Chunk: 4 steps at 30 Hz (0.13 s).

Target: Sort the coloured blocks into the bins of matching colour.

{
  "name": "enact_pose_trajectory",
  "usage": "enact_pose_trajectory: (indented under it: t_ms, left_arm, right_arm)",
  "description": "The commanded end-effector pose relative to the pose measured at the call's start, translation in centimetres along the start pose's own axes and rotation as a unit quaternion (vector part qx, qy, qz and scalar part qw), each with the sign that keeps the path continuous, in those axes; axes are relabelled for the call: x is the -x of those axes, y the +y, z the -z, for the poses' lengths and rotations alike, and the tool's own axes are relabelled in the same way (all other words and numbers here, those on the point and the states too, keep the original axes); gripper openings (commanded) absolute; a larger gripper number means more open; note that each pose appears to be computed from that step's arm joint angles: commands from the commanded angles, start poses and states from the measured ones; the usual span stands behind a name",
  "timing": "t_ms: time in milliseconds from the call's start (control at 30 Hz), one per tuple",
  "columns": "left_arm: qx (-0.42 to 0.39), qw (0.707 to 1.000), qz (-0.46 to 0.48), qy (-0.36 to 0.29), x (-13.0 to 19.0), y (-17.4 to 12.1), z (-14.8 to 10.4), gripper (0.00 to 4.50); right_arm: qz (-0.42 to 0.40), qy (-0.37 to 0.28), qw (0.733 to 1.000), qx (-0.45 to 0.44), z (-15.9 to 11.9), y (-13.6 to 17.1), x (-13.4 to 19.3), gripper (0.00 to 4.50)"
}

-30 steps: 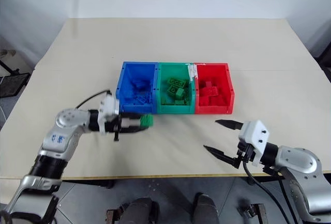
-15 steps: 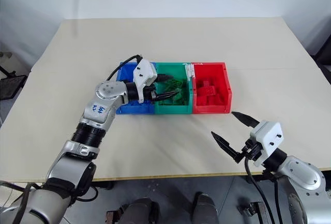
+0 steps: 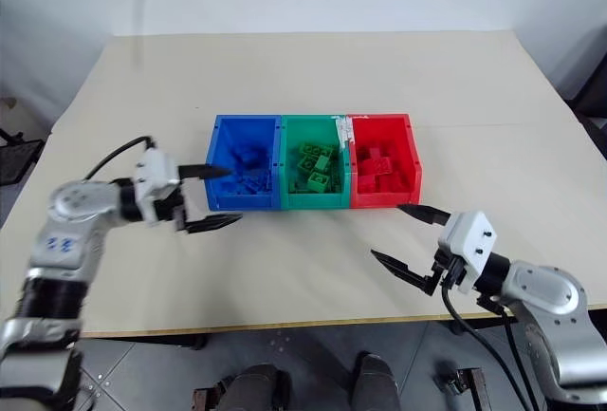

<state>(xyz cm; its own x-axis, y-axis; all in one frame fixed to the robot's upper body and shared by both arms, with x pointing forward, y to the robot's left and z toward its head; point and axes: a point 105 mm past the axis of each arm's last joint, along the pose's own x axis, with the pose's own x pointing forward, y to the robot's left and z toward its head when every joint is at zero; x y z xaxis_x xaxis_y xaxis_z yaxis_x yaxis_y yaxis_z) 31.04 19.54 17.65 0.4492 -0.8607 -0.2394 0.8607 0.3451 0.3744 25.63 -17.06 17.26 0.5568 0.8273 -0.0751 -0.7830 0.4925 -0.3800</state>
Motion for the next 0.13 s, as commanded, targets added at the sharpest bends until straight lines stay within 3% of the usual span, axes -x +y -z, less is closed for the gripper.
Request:
enact_pose_trajectory:
  t_ms: [33,133]
  left_arm:
    - [-0.011,0.999,-0.035,0.003,2.35,-0.04,-1.13,4.47]
    - [-0.005,0.996,-0.083,0.018,3.24,-0.45,-0.42,4.47]
  right_arm:
    - [-0.017,-0.007,1.0,0.004,-0.42,-0.7,-0.25,4.5]
    - [-0.012,-0.014,1.0,0.003,-0.57,-1.19,-0.39,4.5]
